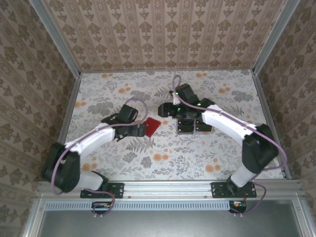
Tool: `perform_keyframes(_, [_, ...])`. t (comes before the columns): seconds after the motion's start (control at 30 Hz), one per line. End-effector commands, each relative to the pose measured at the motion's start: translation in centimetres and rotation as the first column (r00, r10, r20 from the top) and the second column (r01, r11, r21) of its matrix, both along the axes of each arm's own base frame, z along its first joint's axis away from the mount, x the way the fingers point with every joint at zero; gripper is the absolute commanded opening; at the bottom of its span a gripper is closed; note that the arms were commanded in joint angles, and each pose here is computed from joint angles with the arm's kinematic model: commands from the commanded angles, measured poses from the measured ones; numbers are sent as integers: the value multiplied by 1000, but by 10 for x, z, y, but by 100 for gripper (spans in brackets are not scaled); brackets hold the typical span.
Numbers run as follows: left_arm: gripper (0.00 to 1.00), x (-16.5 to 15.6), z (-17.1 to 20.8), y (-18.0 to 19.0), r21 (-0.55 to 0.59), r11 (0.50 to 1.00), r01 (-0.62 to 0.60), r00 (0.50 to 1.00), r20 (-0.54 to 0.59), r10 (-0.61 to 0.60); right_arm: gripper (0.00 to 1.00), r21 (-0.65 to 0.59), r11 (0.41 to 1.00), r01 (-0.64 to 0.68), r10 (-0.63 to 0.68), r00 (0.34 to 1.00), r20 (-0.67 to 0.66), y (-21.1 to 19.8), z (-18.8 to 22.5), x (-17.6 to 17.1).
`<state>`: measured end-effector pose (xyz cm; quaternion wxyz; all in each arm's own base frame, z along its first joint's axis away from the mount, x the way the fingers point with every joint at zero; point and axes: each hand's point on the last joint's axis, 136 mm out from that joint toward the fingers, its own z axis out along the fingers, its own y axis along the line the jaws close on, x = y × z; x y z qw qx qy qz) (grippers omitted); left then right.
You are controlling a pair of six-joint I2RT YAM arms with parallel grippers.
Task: Put the credit cards into the card holder
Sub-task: Move the card holder to the center of the table, then rotate the card holder at the center of the table.
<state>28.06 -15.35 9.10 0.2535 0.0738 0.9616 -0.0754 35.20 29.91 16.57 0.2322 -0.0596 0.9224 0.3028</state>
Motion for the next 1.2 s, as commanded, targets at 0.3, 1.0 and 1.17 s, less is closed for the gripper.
perform_keyframes(0.3, [100, -10, 6, -1, -258, 952, -163, 987, -36, 159, 69, -334, 938, -97, 78, 994, -72, 41, -90, 44])
perform_keyframes(1.0, [100, 2, 20, 13, -301, 930, -212, 975, -4, 221, 54, -200, 974, -102, 59, 976, -210, 45, -122, -5])
perform_keyframes(1.17, [100, 14, 22, 19, -311, 923, -228, 971, -2, 239, 51, -134, 981, -143, 113, 971, -209, 60, -112, -56])
